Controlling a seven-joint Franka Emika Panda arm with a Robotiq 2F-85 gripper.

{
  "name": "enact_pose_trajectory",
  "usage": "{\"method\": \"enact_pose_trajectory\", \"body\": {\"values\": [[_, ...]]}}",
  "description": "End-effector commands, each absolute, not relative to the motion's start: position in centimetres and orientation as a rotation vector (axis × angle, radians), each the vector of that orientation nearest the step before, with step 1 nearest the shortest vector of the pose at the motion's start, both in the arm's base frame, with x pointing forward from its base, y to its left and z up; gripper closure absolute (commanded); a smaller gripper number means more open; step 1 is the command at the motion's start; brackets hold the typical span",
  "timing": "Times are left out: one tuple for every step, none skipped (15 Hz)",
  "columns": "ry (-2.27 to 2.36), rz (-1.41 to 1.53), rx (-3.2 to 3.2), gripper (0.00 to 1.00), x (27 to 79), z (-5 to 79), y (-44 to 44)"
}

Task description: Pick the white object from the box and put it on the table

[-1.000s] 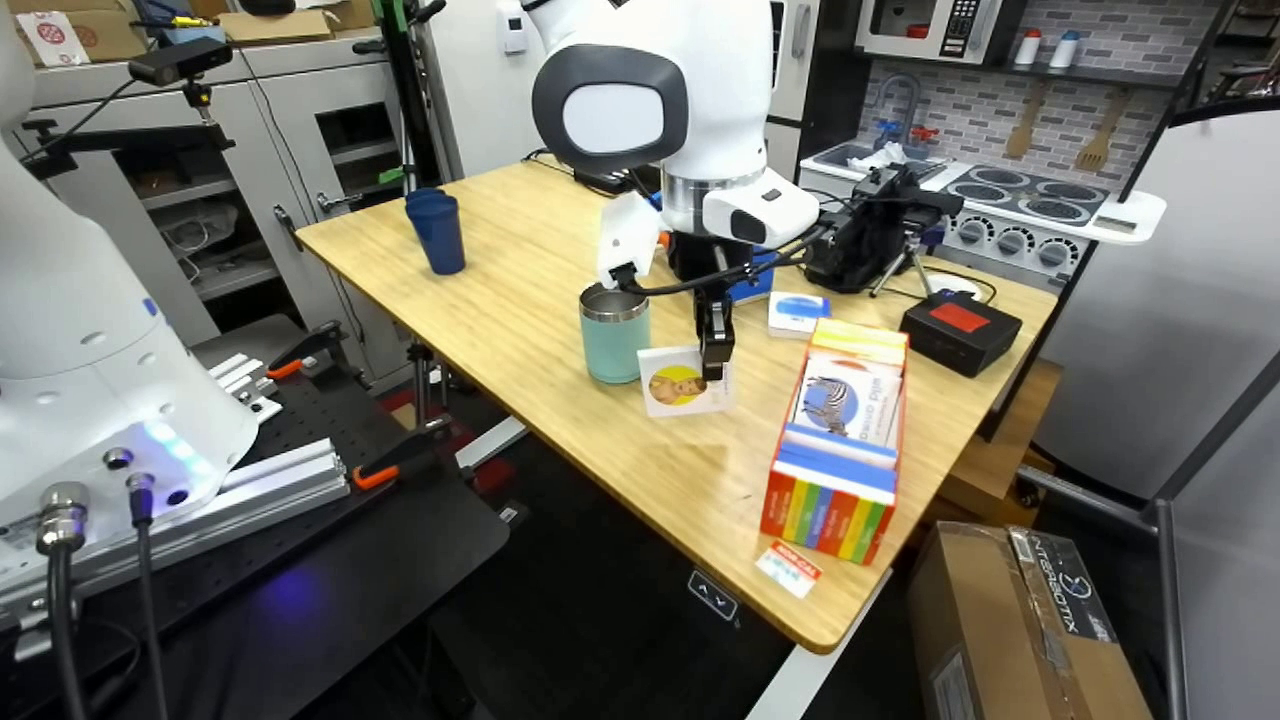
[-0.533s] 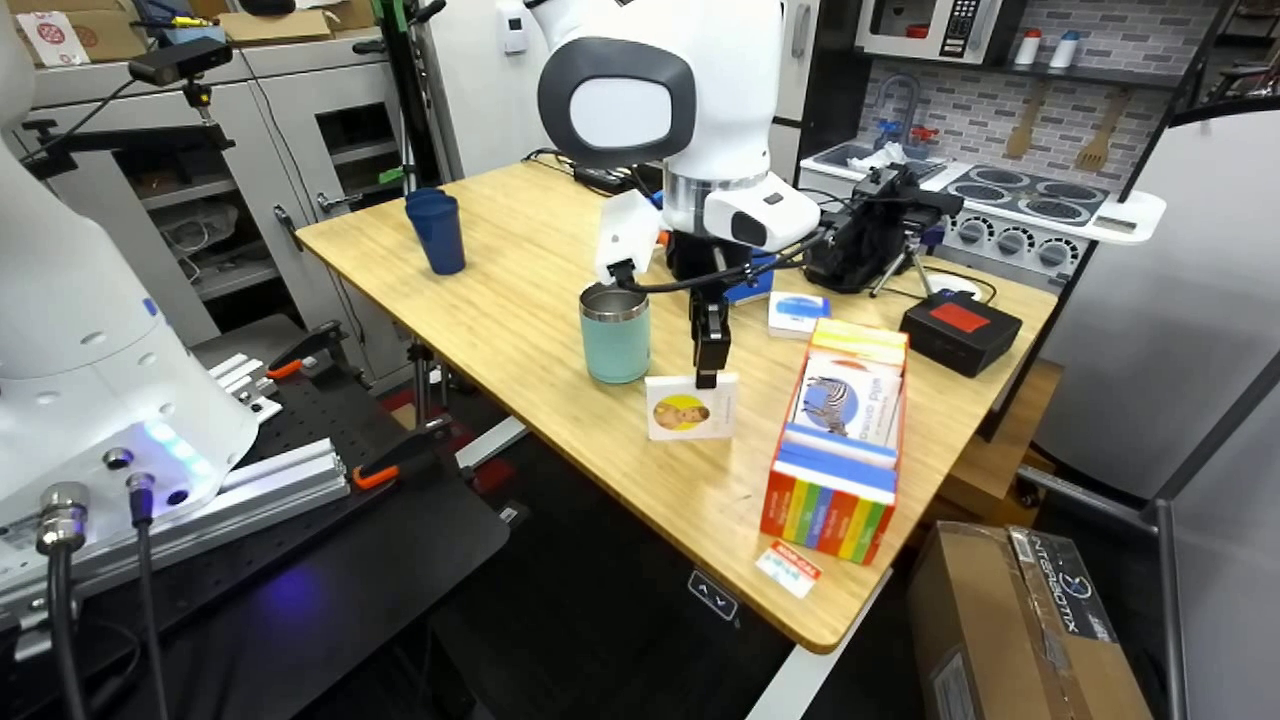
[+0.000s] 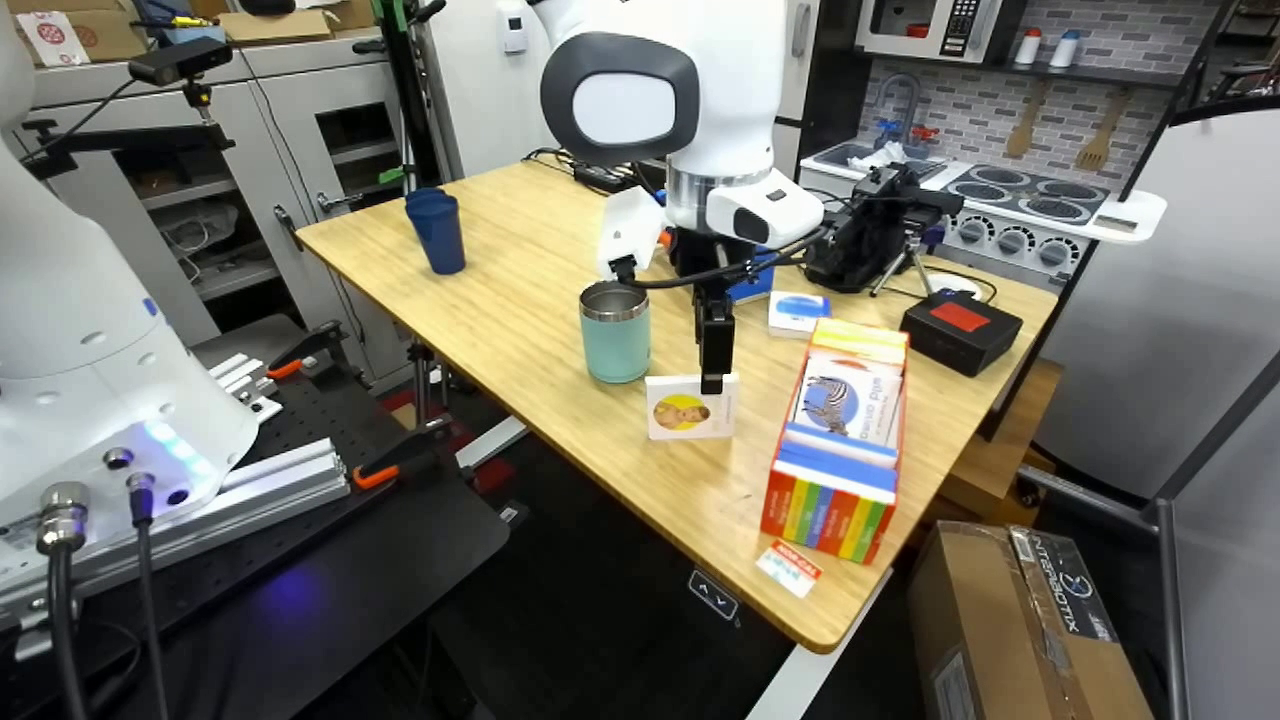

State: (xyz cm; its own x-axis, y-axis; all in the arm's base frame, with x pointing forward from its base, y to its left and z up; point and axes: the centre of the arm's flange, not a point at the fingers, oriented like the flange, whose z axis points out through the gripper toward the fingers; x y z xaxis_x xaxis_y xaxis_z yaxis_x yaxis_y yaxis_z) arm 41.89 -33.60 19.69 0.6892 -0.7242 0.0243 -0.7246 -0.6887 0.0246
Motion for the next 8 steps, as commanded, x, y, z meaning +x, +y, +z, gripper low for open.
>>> {"method": "enact_pose_trajectory", "body": {"values": [[-1.305,0.009,2.767,0.0,42.0,20.0,-34.2],[-1.336,-0.004,2.731,0.0,41.7,20.2,-34.4],[-1.385,0.002,2.697,0.0,41.5,20.2,-34.6],[-1.429,-0.011,2.67,0.0,41.4,20.3,-34.7],[-1.474,-0.016,2.646,0.0,41.2,20.3,-34.8],[-1.524,-0.036,2.622,0.0,41.7,23.9,-37.6],[-1.571,-0.039,2.599,0.0,41.5,24.9,-38.7],[-1.632,-0.044,2.574,0.0,41.4,26.8,-40.3]]}}
